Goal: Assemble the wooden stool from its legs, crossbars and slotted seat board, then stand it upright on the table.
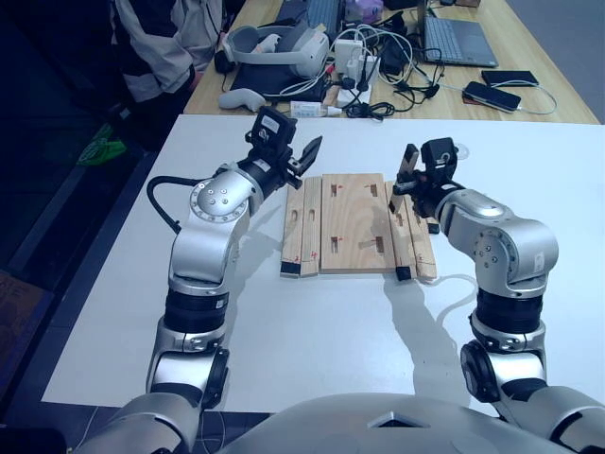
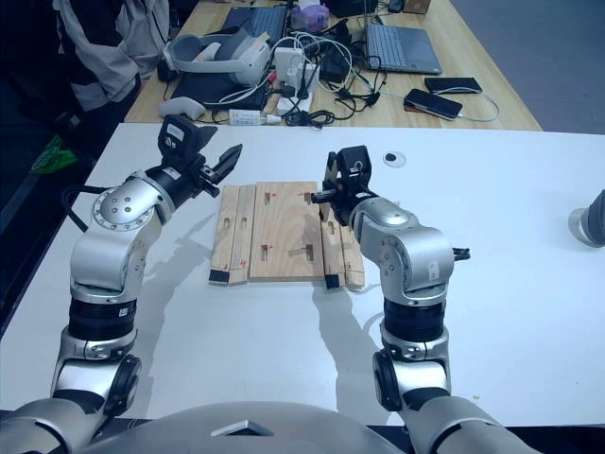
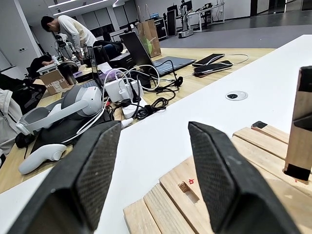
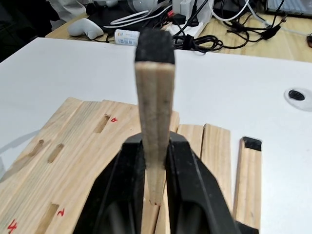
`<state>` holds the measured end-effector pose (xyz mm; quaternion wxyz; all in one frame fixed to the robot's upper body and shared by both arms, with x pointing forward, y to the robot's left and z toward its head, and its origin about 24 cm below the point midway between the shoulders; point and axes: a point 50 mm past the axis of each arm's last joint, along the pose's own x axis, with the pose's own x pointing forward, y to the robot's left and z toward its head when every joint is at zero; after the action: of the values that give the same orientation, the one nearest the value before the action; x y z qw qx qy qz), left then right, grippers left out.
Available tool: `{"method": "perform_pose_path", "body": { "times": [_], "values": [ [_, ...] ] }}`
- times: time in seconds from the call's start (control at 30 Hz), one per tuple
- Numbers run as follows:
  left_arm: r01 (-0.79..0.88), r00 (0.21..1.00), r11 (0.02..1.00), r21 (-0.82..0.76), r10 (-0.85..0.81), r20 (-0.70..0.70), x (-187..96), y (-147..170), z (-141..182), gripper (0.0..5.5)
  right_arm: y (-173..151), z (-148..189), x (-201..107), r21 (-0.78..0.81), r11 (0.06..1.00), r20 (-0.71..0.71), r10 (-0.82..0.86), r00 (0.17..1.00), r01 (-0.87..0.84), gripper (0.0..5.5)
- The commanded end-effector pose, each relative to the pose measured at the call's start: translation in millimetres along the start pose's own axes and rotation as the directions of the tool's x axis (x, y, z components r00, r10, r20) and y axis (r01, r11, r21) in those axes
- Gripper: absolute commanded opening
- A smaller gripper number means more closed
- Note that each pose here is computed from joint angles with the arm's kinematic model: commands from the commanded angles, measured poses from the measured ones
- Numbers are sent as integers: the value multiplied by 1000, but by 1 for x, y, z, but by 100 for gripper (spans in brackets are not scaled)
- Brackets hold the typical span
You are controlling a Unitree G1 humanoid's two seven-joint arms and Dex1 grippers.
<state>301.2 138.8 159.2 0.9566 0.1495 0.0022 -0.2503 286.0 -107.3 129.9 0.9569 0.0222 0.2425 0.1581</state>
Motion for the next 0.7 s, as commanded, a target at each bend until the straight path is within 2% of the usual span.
{"method": "perform_pose_path", "body": {
  "times": [0.03, 0.4, 0.7],
  "values": [
    [0, 1000, 1000, 20, 0, -6, -1, 6, 3, 253, -1, -9, 1, 24, 997, -72, -66, 995, 68, 40],
    [3, 999, 1000, 23, -4, 34, -2, 5, 7, 253, -13, -16, 12, -29, 985, -75, -171, 982, 169, 40],
    [3, 999, 1000, 23, -4, 34, -1, 5, 4, 253, -25, -35, 26, 32, 982, -110, -183, 977, 188, 40]
  ]
}}
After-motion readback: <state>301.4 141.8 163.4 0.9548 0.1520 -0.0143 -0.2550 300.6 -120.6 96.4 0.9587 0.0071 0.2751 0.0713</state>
